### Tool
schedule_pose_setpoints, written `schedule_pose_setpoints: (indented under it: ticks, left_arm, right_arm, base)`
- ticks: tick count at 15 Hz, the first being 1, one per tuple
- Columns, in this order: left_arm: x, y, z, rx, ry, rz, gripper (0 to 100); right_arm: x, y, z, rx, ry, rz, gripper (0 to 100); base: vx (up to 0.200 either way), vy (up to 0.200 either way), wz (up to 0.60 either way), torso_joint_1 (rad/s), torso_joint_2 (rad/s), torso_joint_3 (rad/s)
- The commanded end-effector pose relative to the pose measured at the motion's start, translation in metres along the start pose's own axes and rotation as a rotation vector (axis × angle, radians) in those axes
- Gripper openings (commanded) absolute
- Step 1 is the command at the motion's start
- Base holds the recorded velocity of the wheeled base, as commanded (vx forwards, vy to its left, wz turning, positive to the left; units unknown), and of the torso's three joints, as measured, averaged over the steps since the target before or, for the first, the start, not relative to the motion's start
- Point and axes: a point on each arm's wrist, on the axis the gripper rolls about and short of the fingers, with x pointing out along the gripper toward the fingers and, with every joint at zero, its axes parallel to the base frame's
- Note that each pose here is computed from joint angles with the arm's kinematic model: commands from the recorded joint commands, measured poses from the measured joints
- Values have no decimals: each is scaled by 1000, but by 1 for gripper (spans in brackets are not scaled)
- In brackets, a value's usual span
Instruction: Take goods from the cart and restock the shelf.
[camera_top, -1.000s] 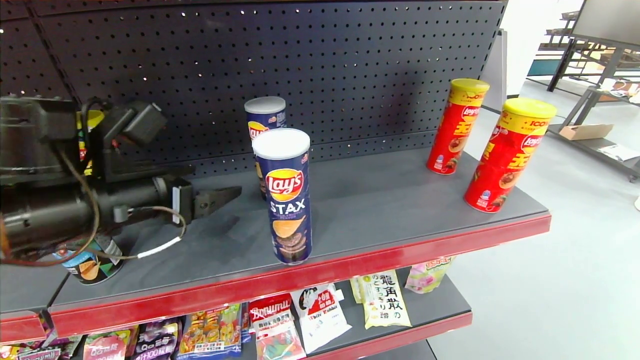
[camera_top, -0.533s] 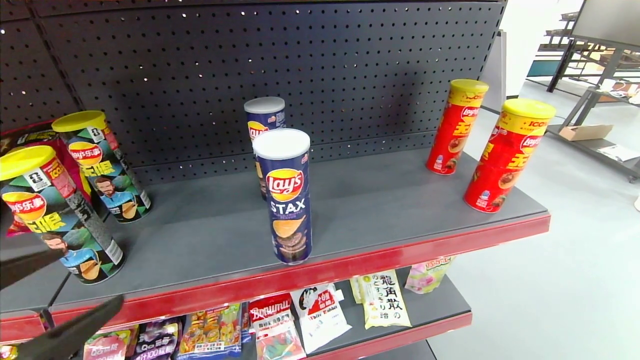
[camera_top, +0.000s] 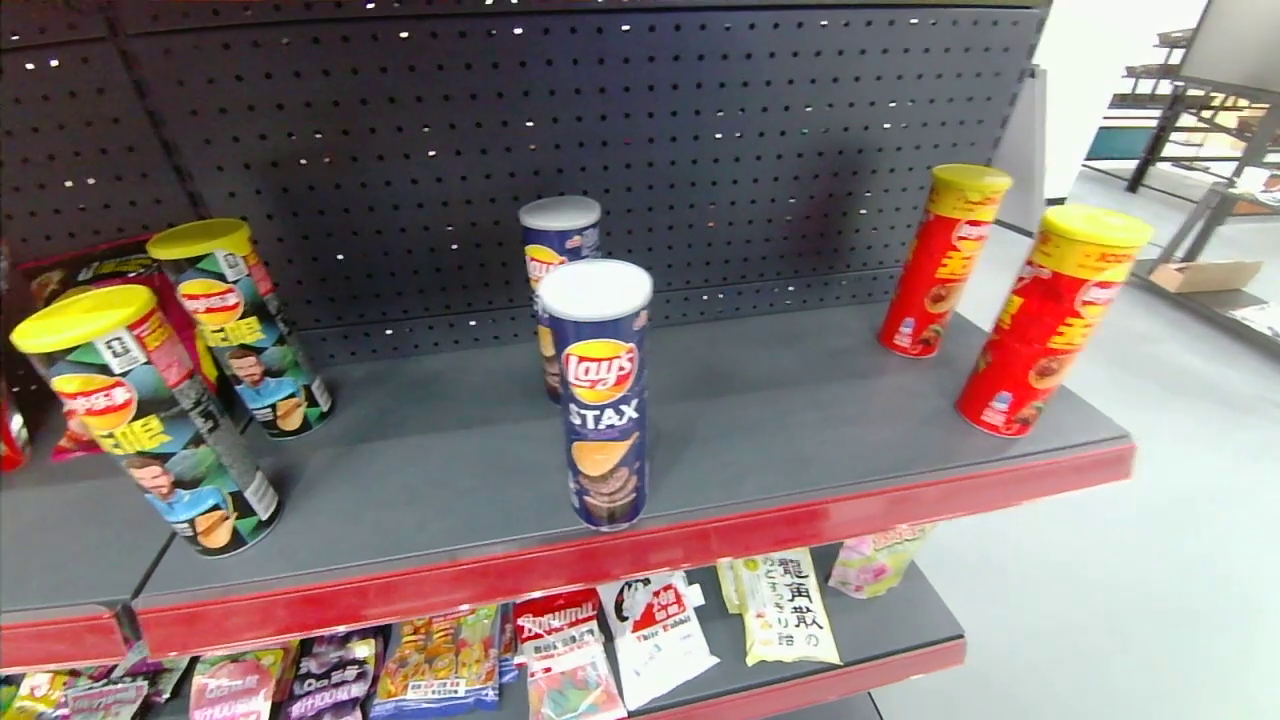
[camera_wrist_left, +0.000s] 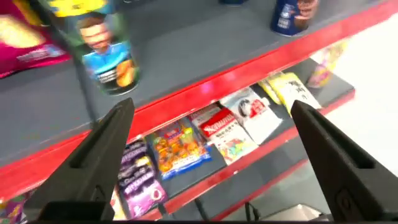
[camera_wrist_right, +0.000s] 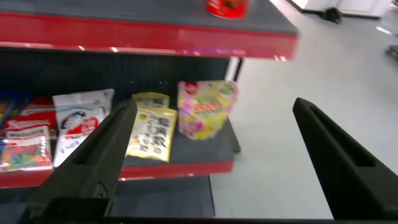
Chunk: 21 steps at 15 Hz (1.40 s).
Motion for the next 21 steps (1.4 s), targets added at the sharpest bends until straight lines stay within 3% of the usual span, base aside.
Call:
schedule_pose_setpoints:
  ticks: [1,4,7,9,12,13,15,17,18,19,20,21]
  left_arm:
    - [-3,0,-5,2,-17,-2,100]
    - [-4,0,-9,2,-19,-5,100]
    - [-9,-2,-35,3,-51,-4,100]
    - [-9,-3,-55,0,-65,40,100]
    - [-6,1,-52,-19,-16,291,100]
    - [-6,2,-53,-30,-14,326,100]
    - [-5,3,-51,-63,17,479,100]
    - [1,-2,-49,-134,79,691,100]
    - [1,-5,-55,-150,85,760,100]
    - [3,-9,-71,-160,54,688,100]
    - [11,-9,-74,-177,-13,590,100]
    - [12,-9,-72,-176,-50,557,100]
  right_arm:
    - [0,0,0,-2,0,0,100]
    - [0,0,0,-2,-1,0,100]
    - [0,0,0,0,-1,1,100]
    - [0,0,0,-1,-3,3,100]
    - [0,0,0,1,-3,4,100]
    - [0,0,0,1,-3,4,100]
    - [0,0,1,2,-5,4,100]
    - [0,0,1,18,-4,9,100]
    - [0,1,1,22,-7,26,100]
    - [0,1,1,24,-8,33,100]
    - [0,1,1,33,-6,35,100]
    - [0,1,1,36,-6,35,100]
  base:
    - [0,0,600,12,-2,-2]
    - [0,0,600,4,1,4]
    - [0,0,0,0,0,0]
    - [0,0,0,0,0,0]
    - [0,0,0,0,0,0]
    - [0,0,0,0,0,0]
    - [0,0,0,0,0,0]
    - [0,0,0,0,0,0]
    - [0,0,0,0,0,0]
    - [0,0,0,0,0,0]
    - [0,0,0,0,0,0]
    - [0,0,0,0,0,0]
